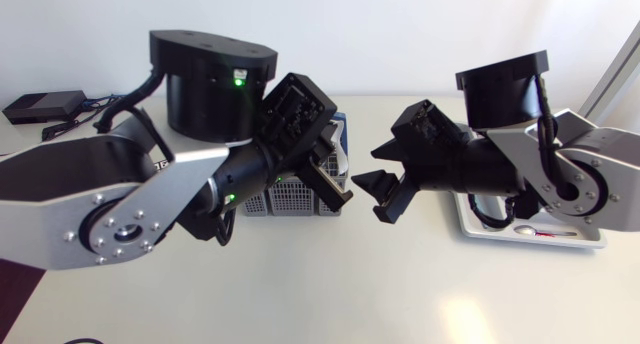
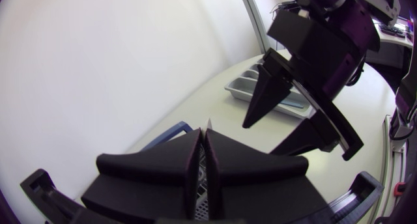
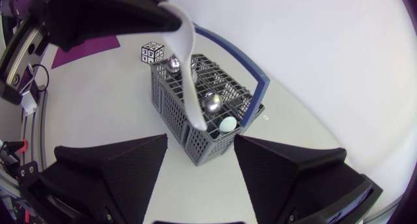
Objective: Transfer all utensils from the basket to the drawer tray.
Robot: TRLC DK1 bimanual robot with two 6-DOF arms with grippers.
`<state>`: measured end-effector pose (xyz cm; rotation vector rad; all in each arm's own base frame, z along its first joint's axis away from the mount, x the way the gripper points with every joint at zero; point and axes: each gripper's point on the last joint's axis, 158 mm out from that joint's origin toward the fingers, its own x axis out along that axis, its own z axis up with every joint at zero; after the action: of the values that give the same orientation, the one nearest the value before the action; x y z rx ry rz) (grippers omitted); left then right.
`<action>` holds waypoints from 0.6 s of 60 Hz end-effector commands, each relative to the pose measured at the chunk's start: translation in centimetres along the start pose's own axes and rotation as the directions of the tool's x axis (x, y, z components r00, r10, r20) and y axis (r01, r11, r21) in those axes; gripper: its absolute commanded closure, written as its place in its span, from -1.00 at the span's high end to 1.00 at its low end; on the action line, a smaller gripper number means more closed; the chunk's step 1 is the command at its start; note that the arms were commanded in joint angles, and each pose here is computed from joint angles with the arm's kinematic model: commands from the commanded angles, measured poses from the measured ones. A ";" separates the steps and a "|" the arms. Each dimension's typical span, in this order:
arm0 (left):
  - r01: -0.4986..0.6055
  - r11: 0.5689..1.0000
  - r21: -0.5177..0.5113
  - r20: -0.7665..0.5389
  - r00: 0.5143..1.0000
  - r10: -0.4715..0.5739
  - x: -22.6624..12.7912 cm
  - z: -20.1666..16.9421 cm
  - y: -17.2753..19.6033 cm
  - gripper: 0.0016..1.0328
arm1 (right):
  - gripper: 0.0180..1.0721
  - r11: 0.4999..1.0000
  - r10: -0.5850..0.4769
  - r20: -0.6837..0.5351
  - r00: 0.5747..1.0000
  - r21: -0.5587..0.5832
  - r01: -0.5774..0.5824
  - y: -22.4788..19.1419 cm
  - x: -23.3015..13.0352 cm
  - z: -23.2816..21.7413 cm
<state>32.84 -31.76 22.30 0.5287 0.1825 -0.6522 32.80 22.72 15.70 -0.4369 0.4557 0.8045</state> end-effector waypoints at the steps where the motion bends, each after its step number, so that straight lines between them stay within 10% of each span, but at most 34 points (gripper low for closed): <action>1: 0.027 0.993 -0.112 0.005 1.000 -0.026 0.4 1.5 0.3 -0.92 | 0.42 0.999 -0.025 0.055 0.998 0.031 0.024 -0.6 -0.6 2.1; 25: 0.158 0.954 -0.253 -0.031 0.985 -0.172 0.8 1.5 -1.6 -0.94 | 0.37 1.000 -0.016 0.120 0.993 0.026 0.013 0.6 -0.7 4.5; 36: 0.166 0.949 -0.268 -0.036 0.983 -0.183 0.8 1.3 -1.5 -0.94 | -0.65 1.000 -0.011 0.110 0.994 0.020 0.008 0.9 -0.2 4.3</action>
<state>32.11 -33.54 21.86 0.3111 0.3705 -0.7721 32.54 25.10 18.28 -0.3929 0.3728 0.8210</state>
